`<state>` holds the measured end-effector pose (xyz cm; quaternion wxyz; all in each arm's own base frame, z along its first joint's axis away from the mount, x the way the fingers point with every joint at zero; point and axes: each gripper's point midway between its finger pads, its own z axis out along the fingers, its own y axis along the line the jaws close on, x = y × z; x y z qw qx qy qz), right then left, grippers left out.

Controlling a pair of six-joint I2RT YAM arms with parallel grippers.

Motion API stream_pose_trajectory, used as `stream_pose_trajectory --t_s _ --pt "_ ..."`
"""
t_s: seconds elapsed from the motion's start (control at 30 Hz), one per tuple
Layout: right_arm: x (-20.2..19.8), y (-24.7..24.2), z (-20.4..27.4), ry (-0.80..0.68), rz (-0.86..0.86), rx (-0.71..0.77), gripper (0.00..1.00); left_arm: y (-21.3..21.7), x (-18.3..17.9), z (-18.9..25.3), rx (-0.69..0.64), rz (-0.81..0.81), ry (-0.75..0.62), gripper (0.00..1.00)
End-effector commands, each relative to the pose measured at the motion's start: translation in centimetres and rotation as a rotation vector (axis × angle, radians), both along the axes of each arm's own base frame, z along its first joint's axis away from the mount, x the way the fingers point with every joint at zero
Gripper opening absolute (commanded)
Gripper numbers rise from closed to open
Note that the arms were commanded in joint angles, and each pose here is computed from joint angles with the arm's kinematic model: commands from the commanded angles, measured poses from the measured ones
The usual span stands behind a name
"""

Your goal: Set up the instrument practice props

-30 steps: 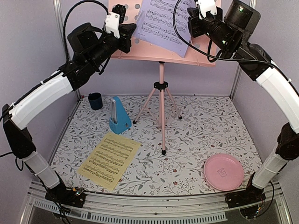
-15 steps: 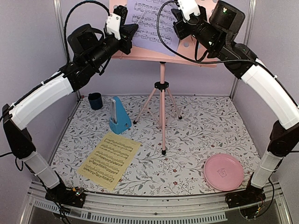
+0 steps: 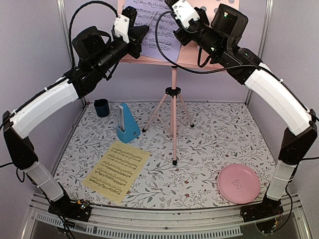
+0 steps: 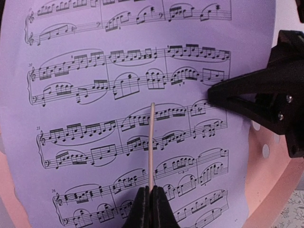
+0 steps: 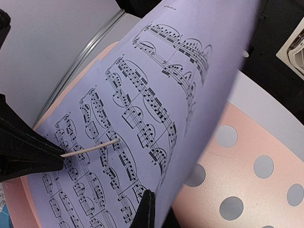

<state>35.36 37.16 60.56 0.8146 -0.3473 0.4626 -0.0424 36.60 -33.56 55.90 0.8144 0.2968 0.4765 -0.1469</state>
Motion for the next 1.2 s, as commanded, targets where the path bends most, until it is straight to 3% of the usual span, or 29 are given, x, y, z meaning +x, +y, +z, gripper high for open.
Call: stream_pose_trajectory --t_s 0.0,0.7,1.07,1.17 --pt "-0.2 0.4 1.3 -0.084 0.001 -0.020 0.00 -0.6 -1.6 0.8 -0.005 -0.051 -0.029 0.00" --pt "0.1 2.0 -0.1 -0.183 0.036 -0.216 0.00 -1.1 -1.9 0.0 -0.004 -0.056 -0.011 0.00" --pt "0.6 2.1 -0.7 -0.183 0.050 -0.239 0.00 -1.5 -2.0 -0.4 0.009 -0.048 0.006 0.00" --pt "0.8 1.8 -0.6 -0.180 0.044 -0.234 0.00 -1.1 -2.3 -0.3 0.002 -0.044 0.011 0.05"
